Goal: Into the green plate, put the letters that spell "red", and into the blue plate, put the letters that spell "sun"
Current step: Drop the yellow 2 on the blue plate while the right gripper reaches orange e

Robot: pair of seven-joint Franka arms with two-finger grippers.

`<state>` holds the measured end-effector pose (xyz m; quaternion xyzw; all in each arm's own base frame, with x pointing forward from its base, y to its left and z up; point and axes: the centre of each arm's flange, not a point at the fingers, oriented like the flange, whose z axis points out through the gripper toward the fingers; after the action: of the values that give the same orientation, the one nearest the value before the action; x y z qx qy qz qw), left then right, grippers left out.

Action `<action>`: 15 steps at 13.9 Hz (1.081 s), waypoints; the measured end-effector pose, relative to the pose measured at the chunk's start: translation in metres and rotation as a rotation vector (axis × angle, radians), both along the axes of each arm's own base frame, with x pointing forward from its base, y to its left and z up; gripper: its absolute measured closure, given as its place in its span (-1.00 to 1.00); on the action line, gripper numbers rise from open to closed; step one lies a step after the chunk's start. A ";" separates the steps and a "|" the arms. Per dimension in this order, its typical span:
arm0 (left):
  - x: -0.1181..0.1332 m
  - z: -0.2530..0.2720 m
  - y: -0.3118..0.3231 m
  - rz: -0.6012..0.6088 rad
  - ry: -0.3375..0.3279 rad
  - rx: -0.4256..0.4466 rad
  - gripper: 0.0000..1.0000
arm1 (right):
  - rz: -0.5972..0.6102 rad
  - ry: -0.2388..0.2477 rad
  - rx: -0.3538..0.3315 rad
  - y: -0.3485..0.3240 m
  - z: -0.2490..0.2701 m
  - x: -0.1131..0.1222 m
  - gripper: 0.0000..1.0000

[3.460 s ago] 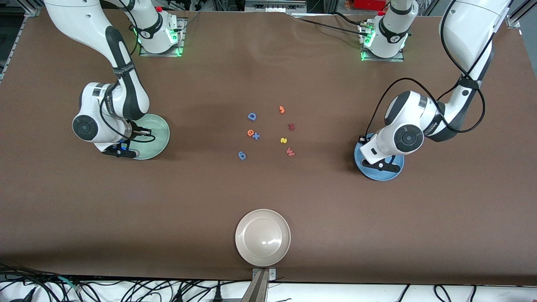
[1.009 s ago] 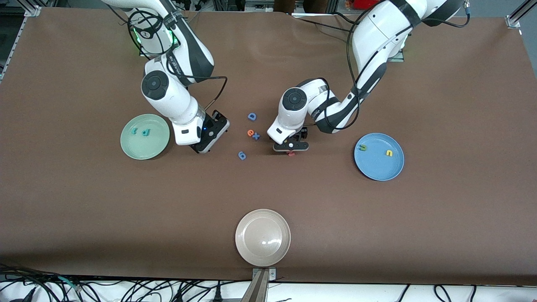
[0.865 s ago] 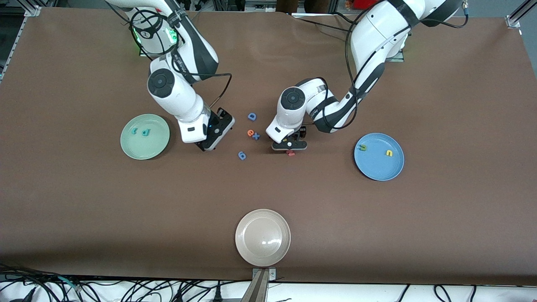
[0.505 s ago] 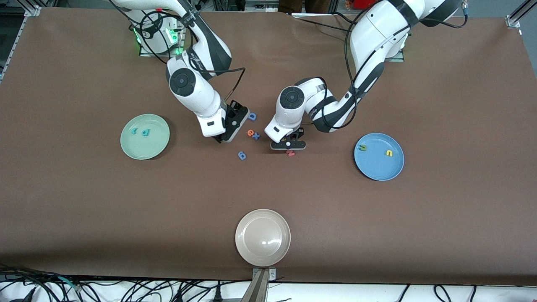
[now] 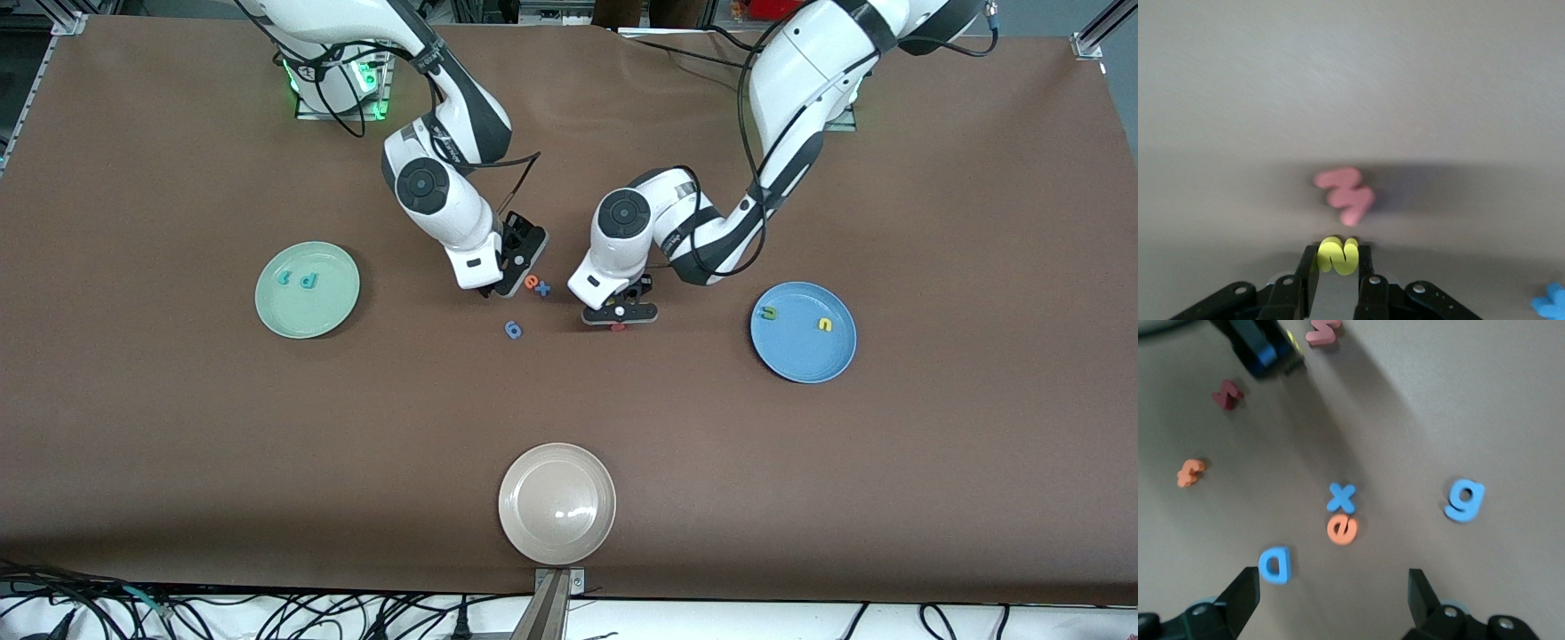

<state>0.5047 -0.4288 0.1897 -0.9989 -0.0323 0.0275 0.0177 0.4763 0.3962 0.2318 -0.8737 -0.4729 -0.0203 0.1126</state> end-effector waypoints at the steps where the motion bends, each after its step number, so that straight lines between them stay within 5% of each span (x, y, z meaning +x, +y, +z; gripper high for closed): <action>1: 0.006 0.010 0.009 -0.012 0.005 0.025 0.44 | -0.001 -0.016 0.007 0.004 -0.010 -0.001 -0.97; 11: 0.080 0.059 0.160 -0.291 0.131 0.129 0.44 | 0.010 -0.054 0.021 0.020 -0.050 -0.015 -0.89; 15: 0.104 0.054 0.236 -0.378 0.173 0.096 0.44 | 0.010 -0.053 0.021 0.020 -0.051 -0.015 -0.11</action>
<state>0.6091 -0.1933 0.2438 -0.9792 0.1560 0.1076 0.0726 0.4616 0.4164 0.1808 -0.8691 -0.4800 -0.0479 0.1091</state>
